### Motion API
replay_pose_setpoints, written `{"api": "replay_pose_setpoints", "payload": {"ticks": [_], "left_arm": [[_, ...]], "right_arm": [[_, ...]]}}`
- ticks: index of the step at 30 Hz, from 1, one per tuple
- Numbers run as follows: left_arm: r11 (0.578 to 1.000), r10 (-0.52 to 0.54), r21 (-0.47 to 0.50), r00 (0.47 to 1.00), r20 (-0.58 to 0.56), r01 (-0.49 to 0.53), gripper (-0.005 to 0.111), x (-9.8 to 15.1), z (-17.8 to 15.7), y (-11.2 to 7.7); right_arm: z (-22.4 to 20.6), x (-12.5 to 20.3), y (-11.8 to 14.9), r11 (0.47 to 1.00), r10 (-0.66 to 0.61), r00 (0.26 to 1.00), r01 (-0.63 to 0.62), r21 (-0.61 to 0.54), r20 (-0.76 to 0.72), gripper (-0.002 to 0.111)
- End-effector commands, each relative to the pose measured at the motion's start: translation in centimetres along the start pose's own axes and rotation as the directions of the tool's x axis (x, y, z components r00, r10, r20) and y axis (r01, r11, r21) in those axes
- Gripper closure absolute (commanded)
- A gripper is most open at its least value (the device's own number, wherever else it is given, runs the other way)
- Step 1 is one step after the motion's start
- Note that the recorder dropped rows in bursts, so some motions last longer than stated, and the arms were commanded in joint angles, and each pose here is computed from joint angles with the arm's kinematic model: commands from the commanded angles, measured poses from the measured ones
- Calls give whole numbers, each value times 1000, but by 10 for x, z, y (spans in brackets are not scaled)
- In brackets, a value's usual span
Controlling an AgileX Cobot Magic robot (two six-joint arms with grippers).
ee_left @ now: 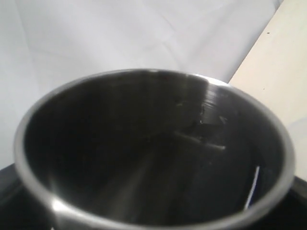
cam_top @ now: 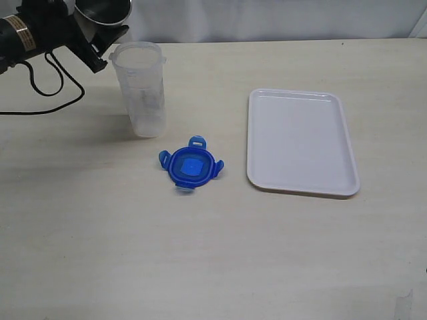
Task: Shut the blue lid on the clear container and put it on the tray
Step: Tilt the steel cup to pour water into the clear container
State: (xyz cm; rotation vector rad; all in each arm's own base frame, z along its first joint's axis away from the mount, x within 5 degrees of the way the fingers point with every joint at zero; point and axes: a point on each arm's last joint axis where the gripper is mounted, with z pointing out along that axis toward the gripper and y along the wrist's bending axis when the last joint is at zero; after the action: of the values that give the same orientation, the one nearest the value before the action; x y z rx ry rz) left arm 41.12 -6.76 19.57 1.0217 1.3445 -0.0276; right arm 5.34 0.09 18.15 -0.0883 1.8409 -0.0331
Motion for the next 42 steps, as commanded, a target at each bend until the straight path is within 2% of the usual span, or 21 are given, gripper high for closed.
{"api": "replay_pose_setpoints", "payload": {"ticks": [1,15,19,29,42], "left_arm": [[996,82,-53,992,91,-77,107,-17,-2,10],[963,263,-77,961,86,-257,107,-18,-2,11],[937,344,-84,935,80,-338,107,-18,-2,11],[896,442,-92,894,70,-435,107,-18,-2,11],[895,444,-93,893,70,-437,107,-18,-2,11]], "right_arm": [[0,0,0,1000,3,1000,-3,-2,13,104],[0,0,0,1000,3,1000,-3,-2,13,104],[0,0,0,1000,3,1000,-3,-2,13,104],[0,0,0,1000,3,1000,-3,-2,13,104],[0,0,0,1000,3,1000,-3,-2,13,104]]}}
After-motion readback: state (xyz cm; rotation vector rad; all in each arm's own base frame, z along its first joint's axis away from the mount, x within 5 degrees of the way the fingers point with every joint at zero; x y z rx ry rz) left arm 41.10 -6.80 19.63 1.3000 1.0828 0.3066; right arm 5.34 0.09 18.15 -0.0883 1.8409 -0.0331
